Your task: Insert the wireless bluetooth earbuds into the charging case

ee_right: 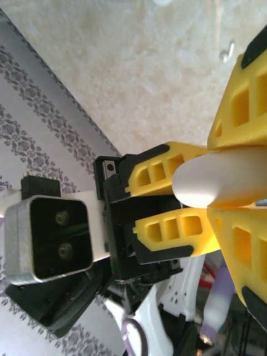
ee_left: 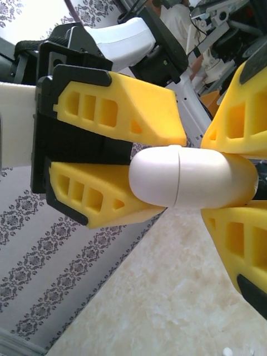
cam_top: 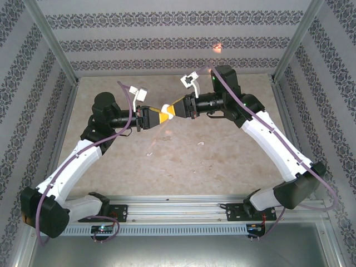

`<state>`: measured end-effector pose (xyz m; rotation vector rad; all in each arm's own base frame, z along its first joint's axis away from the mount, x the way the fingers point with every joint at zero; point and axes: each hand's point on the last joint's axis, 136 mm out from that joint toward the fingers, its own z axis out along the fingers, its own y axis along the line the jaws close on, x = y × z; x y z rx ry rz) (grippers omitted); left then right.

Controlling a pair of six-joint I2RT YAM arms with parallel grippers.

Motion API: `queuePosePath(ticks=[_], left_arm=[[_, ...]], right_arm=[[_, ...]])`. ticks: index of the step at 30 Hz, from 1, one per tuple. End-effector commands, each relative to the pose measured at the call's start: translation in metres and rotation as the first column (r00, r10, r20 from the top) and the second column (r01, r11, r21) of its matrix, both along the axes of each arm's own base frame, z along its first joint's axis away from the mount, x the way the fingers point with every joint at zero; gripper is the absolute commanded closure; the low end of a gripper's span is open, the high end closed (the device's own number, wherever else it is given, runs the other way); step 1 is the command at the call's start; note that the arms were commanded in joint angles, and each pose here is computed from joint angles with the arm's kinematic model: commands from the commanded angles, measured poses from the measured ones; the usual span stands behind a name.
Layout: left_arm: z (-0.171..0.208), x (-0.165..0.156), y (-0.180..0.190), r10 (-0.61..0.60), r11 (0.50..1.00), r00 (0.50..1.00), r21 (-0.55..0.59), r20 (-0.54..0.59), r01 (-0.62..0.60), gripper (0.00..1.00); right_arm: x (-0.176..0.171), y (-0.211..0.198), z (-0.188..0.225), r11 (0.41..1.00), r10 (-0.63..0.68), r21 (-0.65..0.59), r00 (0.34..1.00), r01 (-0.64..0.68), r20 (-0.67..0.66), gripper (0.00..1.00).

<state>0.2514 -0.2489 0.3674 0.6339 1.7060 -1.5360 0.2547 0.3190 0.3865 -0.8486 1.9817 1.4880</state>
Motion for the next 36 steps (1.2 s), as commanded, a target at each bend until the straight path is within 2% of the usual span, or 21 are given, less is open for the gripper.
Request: queuePosePath(ticks=[1,5,10,18,23,27,32,36], left_arm=[[0.001,-0.004,0.005,0.054,0.998,0.989,0.002,0.137,-0.055,0.89],[0.0,-0.008,0.007,0.055,0.998,0.987,0.012,0.148,-0.057,0.9],[-0.001,-0.009,0.01,0.077,0.997,0.984,-0.004,0.161,-0.078,0.9],[-0.014,0.007,0.015,0.182,0.983,0.965,-0.022,0.189,-0.181,0.89],[-0.017,0.017,0.024,0.273,0.961,0.925,-0.028,0.263,-0.275,0.89],[-0.013,0.022,0.03,0.327,0.943,0.892,-0.056,0.313,-0.327,0.89],[-0.011,0.026,0.032,0.353,0.933,0.871,-0.062,0.343,-0.354,0.89],[-0.011,0.027,0.031,0.348,0.935,0.872,-0.059,0.344,-0.349,0.89]], right_arm=[[-0.001,0.005,-0.001,0.998,0.054,0.042,0.997,-0.052,-0.057,0.7],[0.01,0.003,-0.012,0.999,0.019,0.027,0.996,-0.017,-0.089,0.67],[0.025,-0.002,-0.021,0.999,-0.048,0.01,0.99,0.05,-0.134,0.57],[0.027,-0.004,-0.014,0.988,-0.118,0.066,0.963,0.137,-0.244,0.35],[0.037,-0.011,-0.038,0.958,-0.266,-0.005,0.877,0.288,-0.399,0.32],[0.041,-0.008,-0.05,0.936,-0.3,-0.002,0.795,0.351,-0.527,0.32],[0.038,0.01,-0.049,0.943,-0.261,0.022,0.776,0.333,-0.574,0.31],[0.038,0.02,-0.053,0.947,-0.242,0.024,0.762,0.319,-0.601,0.31]])
